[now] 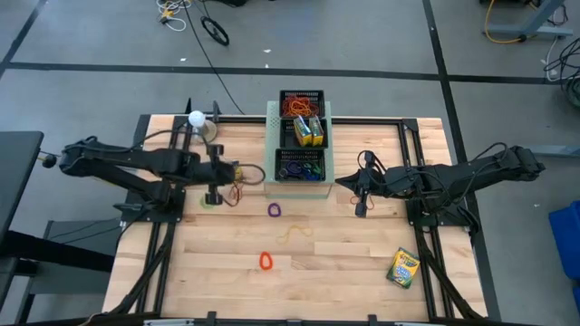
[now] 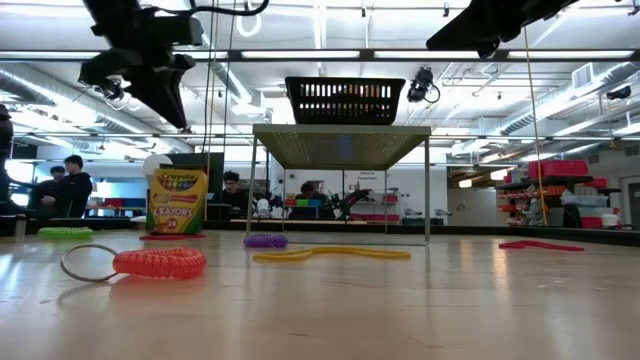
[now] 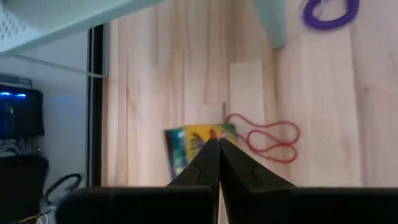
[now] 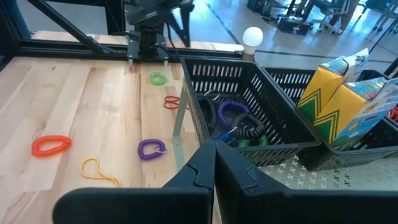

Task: Pick & Place Office Desk Supplies
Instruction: Put the top yellow crayon box into the middle black bin on the shelf

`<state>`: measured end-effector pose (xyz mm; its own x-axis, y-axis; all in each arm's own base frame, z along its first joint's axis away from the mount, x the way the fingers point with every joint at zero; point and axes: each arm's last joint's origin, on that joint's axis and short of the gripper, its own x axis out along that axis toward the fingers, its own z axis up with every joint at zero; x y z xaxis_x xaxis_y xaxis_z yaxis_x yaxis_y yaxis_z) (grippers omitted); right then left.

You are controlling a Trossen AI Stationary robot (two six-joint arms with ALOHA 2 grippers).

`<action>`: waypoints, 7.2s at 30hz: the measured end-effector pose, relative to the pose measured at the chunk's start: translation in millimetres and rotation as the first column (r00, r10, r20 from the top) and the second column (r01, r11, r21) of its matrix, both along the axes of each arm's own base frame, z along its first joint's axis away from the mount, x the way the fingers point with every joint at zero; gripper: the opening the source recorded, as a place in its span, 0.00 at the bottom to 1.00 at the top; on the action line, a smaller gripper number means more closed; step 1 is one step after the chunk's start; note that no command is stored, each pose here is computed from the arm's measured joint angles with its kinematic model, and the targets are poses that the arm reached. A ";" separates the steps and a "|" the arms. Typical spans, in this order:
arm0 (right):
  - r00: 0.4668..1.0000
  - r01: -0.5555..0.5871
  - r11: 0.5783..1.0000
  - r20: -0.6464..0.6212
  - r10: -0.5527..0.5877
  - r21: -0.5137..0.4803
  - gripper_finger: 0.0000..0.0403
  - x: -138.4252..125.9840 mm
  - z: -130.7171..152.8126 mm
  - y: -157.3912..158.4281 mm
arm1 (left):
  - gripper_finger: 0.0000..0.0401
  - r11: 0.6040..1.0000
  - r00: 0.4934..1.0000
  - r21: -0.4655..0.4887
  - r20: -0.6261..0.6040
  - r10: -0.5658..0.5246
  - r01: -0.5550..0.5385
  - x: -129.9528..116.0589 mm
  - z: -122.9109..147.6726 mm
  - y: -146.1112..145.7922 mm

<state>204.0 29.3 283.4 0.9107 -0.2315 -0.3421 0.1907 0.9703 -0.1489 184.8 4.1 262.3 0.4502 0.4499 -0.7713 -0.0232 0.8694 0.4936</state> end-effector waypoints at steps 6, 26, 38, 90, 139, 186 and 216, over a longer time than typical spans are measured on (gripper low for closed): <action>1.000 0.000 1.000 -0.001 0.000 0.000 0.02 0.0 -0.1 0.0 | 0.09 0.997 0.997 -0.021 0.001 0.076 -0.076 5.5 -6.9 -3.6; 1.000 0.000 1.000 -0.008 0.000 -0.001 0.02 -0.2 -0.7 0.0 | 0.61 0.925 0.965 -0.274 -0.067 0.253 -0.262 4.6 -19.3 69.8; 1.000 -0.006 1.000 -0.009 0.006 0.000 0.02 -0.2 -0.8 0.1 | 0.57 0.932 0.954 -0.285 -0.258 0.152 -0.226 20.2 -51.4 82.3; 0.999 -0.029 0.999 -0.017 0.029 0.016 0.02 -0.4 -1.6 0.9 | 0.25 0.566 0.478 -0.070 -0.459 -0.749 0.821 97.2 -52.8 -109.0; 1.000 -0.011 0.998 -0.007 0.011 0.059 0.02 -3.7 -42.9 0.1 | 0.16 0.928 0.949 -0.372 0.300 0.098 0.021 45.2 30.3 -121.8; 0.999 0.020 0.988 -0.039 -0.014 0.151 0.02 -40.5 -106.5 35.1 | 0.77 -0.269 -0.028 -0.707 -0.332 0.943 -0.654 133.4 -3.7 -112.6; 0.999 -0.038 0.997 -0.005 0.039 0.063 0.02 -47.6 -110.3 45.7 | 0.60 -0.349 -0.130 -0.667 -0.355 0.926 -0.659 140.8 -49.9 -105.3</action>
<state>156.5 74.9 173.1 0.9162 -0.1740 -0.3609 0.1523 0.9844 -0.0880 325.6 -101.2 212.4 0.2167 0.1464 -0.9652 -0.9354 -0.2519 -0.2482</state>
